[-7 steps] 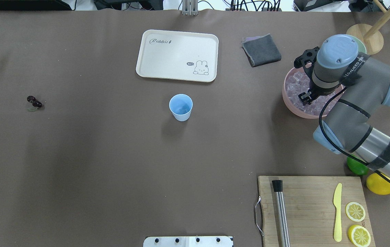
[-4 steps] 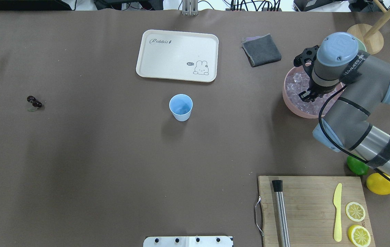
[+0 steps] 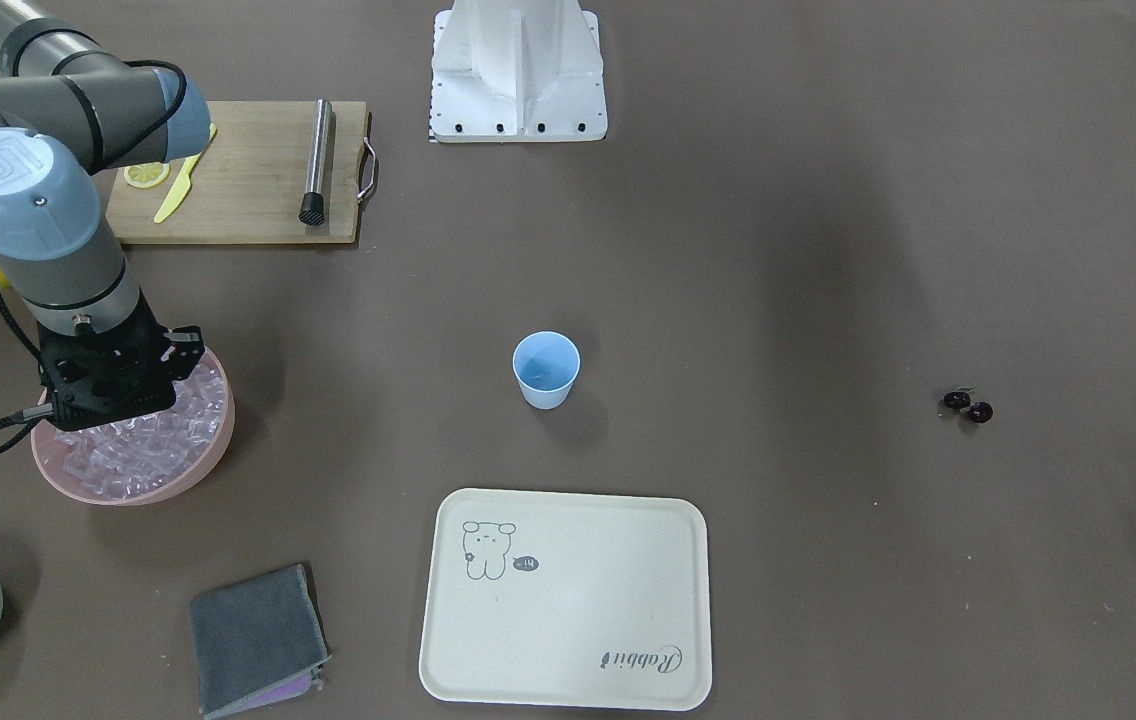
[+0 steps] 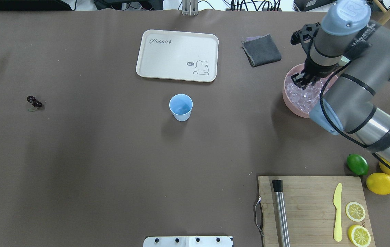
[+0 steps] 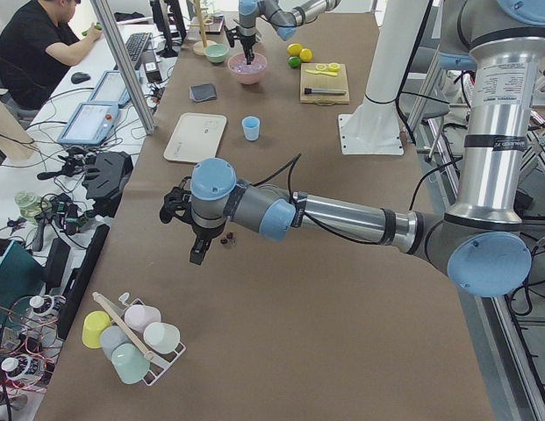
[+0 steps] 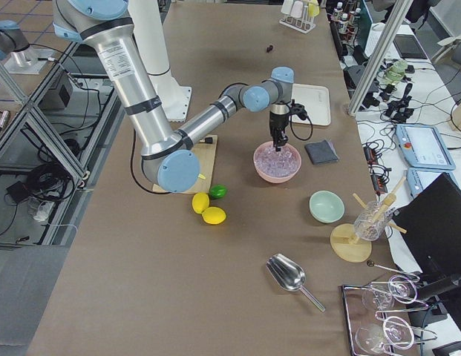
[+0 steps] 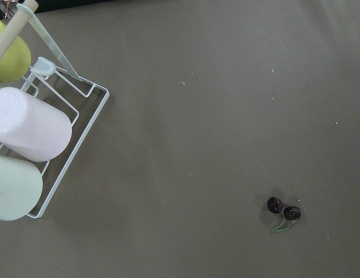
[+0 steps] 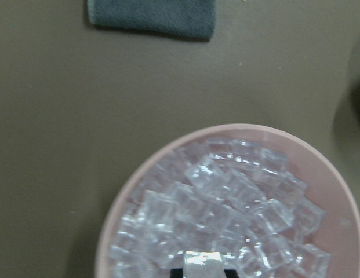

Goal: Put ice and cherries in cup
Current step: 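Carry the ice cube with the right gripper over the cup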

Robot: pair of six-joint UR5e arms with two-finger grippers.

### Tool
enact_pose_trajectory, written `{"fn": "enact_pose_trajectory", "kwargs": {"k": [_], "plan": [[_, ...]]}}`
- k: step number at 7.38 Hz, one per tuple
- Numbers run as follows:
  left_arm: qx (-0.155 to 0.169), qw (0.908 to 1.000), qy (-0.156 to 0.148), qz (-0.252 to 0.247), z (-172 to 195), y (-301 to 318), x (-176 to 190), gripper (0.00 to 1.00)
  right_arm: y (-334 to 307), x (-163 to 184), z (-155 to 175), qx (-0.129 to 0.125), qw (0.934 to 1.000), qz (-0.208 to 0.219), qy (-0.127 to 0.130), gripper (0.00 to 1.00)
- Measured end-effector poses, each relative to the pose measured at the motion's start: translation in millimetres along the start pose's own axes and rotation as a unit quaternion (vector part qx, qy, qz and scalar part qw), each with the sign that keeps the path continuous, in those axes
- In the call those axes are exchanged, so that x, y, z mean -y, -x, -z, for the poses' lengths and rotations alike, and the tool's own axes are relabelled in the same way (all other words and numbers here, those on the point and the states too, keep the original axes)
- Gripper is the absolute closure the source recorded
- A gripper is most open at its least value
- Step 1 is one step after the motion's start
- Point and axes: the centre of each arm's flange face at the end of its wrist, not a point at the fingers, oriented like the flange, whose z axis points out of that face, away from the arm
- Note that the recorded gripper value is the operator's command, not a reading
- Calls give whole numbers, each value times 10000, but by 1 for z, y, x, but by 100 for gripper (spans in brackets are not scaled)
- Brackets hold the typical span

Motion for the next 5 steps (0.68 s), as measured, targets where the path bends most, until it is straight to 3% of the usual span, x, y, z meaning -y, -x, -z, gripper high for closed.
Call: {"fn": "enact_pose_trajectory", "kwargs": {"k": [2,5], "plan": [[3,10000,3,5,-1,0,1,2,109,12,36,343,9972,-667,-39,75],[12,10000,-30,-30,2,-3,7,2,280,37,64,617,9856,-1569,-124,74]]}}
